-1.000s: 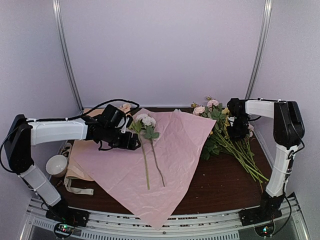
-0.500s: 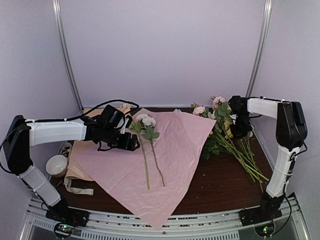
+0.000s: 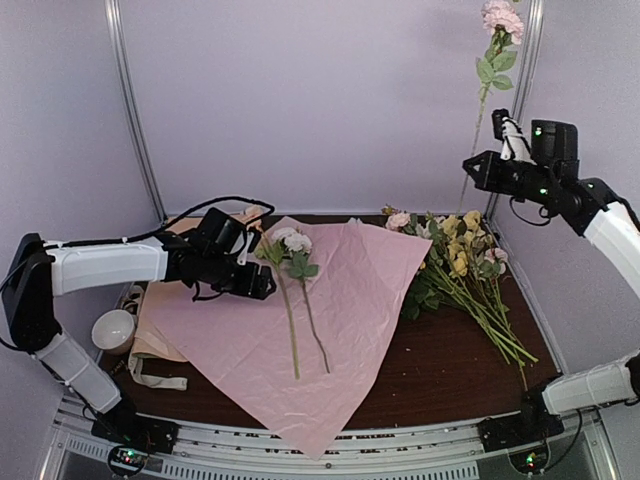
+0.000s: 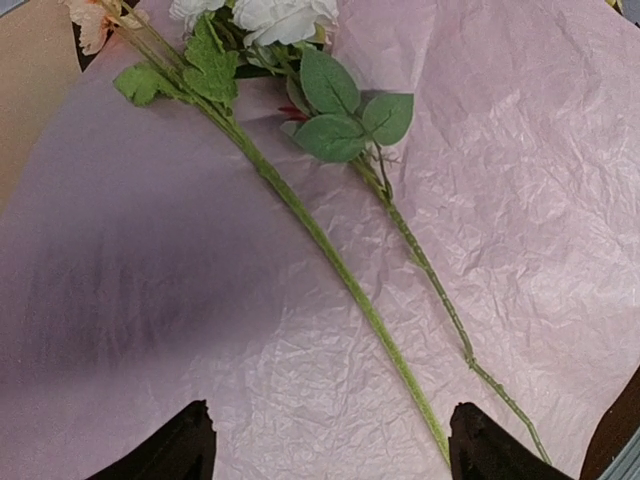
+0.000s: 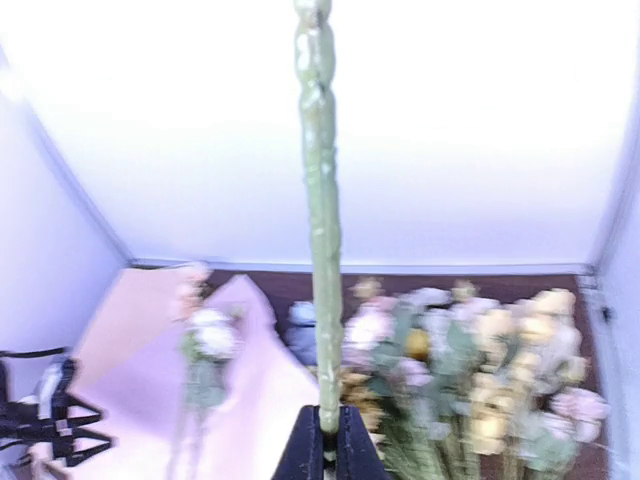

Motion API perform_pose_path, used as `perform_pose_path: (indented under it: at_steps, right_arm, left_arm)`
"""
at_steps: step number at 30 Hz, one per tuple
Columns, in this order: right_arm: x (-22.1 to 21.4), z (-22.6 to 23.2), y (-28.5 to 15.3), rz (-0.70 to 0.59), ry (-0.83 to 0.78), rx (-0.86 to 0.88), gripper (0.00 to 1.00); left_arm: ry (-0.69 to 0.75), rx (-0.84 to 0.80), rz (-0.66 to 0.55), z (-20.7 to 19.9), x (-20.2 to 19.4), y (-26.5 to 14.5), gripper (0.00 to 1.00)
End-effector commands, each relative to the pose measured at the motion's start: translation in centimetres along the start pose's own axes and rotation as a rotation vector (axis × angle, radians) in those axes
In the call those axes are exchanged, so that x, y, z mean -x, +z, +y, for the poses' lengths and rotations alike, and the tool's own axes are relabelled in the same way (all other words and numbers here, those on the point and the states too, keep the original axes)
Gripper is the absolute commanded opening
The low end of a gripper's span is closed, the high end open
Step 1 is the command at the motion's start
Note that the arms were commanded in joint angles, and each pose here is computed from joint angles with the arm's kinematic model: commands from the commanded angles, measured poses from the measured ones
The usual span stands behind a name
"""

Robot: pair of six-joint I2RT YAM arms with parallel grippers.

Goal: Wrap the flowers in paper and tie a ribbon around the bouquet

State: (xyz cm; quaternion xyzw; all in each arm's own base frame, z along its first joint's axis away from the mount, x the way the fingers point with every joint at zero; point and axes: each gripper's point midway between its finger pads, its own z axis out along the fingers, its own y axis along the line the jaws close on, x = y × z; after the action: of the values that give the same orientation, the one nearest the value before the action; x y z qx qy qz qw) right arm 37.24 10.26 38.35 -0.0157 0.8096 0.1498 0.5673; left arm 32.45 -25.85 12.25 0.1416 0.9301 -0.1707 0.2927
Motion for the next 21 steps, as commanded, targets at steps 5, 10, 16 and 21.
perform_pose_path:
  at_steps: [5,10,16,21]
  right_arm:
    - [-14.0,25.5,5.0,0.498,0.182,0.744,0.00]
    - [-24.6,32.4,6.5,0.762,0.171,0.756,0.00]
    - [-31.0,32.6,9.8,0.873,0.219,0.642,0.00]
    - [-31.0,30.8,9.8,0.874,0.132,0.587,0.28]
  left_arm:
    - [0.034,0.080,-0.051,1.4,0.8,-2.0,0.85]
    - [0.011,0.118,-0.066,3.0,0.0,-2.9,0.87]
    - [-0.009,0.138,-0.062,4.2,-0.8,-3.3,0.87]
    - [-0.009,0.149,-0.059,4.5,-0.9,-3.2,0.87]
